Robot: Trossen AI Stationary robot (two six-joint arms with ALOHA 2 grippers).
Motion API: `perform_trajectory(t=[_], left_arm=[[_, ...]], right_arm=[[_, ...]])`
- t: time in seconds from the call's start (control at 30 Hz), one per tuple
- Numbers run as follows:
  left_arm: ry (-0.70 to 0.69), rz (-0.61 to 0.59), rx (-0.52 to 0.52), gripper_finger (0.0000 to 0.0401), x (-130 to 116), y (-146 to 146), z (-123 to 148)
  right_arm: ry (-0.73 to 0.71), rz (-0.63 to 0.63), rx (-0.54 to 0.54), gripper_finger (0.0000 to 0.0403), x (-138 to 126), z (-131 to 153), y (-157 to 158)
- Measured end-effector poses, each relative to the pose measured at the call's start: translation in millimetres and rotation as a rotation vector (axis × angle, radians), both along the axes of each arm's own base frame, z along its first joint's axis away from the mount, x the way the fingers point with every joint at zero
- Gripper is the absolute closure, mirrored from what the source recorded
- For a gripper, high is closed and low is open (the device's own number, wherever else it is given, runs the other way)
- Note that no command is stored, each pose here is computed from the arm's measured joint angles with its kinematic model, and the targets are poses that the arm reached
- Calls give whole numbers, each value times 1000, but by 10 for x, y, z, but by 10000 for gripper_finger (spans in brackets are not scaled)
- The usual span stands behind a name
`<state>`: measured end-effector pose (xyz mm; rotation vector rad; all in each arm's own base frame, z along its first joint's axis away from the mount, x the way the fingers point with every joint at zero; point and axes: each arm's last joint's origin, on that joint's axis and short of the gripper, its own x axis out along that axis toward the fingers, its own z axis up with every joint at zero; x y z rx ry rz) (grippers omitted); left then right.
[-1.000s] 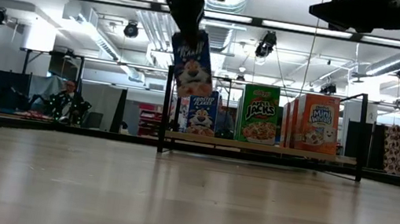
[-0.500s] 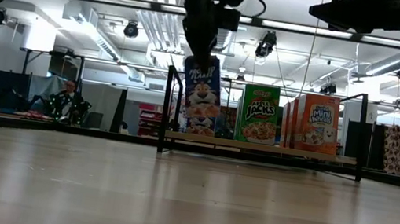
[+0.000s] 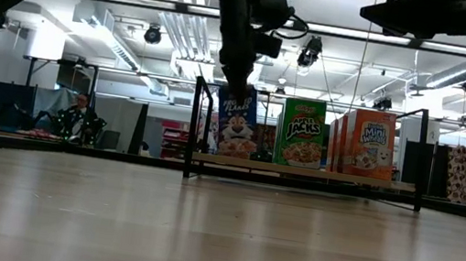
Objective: Stack cereal on shelf
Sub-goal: Put the left blue cereal box aligned with the other blue cereal box on the shelf
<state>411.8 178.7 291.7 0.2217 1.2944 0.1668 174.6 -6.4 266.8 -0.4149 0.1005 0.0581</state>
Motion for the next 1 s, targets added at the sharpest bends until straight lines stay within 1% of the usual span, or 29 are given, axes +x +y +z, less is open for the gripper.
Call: perform_trajectory(t=[0.17,0.67,0.73,0.8,0.87,1.0], left_arm=[[22,-9,21,240,4,57,-51],[-16,-22,64,192,29,129,-33],[-1,-13,91,187,24,134,-31],[13,-1,119,184,9,140,12],[-3,2,132,183,9,142,81],[-40,6,148,183,-20,131,294]], right_arm=[[0,0,0,369,0,0,0],[0,-1,0,369,0,0,0],[-1,0,-4,369,0,1,0],[-1,0,-5,369,0,1,0],[-1,0,-5,369,0,1,0],[-1,0,-5,369,0,2,0]])
